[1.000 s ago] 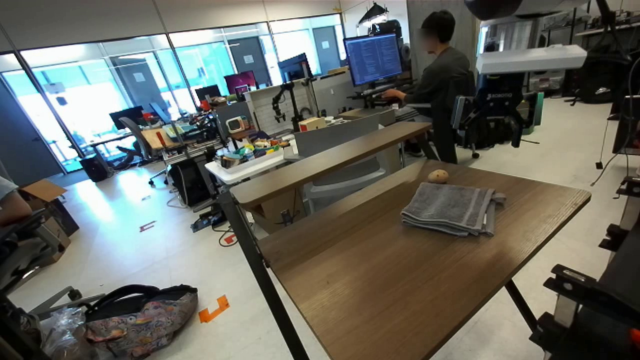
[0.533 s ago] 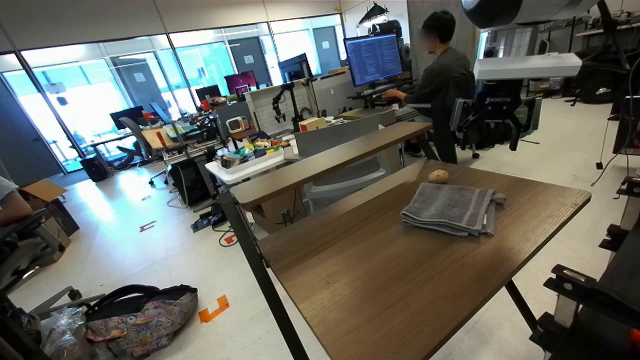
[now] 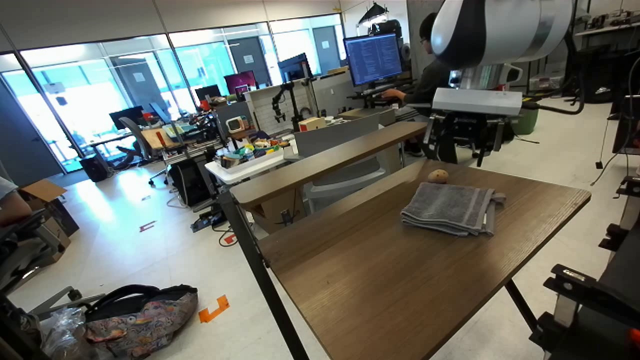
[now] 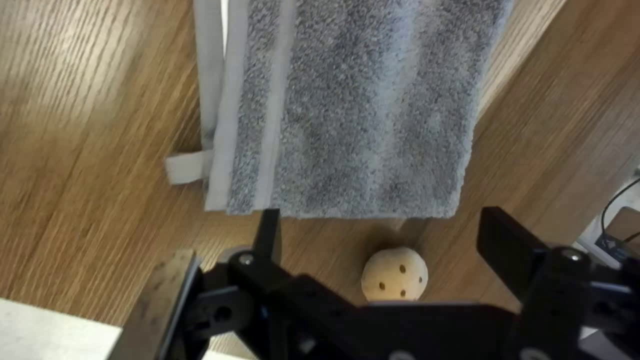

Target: Use the towel to wipe the table

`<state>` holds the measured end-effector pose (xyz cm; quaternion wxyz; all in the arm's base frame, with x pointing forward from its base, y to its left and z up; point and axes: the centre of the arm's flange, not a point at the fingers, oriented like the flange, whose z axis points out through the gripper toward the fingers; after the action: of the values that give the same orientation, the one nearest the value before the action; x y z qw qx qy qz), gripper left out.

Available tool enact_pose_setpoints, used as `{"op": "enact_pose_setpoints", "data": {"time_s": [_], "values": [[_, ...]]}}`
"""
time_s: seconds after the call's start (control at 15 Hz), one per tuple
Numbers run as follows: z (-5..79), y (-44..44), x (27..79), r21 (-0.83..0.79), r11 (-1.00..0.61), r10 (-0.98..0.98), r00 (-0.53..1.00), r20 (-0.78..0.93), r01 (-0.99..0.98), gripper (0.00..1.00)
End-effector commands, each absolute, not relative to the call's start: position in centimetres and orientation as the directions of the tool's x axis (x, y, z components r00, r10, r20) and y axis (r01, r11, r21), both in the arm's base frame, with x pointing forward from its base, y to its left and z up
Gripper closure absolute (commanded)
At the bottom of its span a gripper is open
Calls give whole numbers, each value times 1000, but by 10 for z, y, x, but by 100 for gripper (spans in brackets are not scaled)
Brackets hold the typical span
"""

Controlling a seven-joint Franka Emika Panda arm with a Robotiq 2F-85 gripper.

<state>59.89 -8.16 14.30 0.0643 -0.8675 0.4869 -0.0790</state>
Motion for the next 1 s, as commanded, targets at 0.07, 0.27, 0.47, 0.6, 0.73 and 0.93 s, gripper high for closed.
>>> {"op": "enact_pose_setpoints", "data": {"time_s": [0.07,0.27,0.47,0.6,0.73,0.93], "values": [[90,-44,632,-149,-489,-872,487,53,-859,0],[56,-38,632,-102,-465,-885,463,41,-879,0],[30,-57,631,-61,-415,-910,414,36,-908,0],[13,-85,637,-33,-354,-935,353,34,-935,0],[-1,-116,644,-2,-288,-957,287,24,-958,0],[-6,-183,655,28,-133,-991,134,30,-991,0]]}}
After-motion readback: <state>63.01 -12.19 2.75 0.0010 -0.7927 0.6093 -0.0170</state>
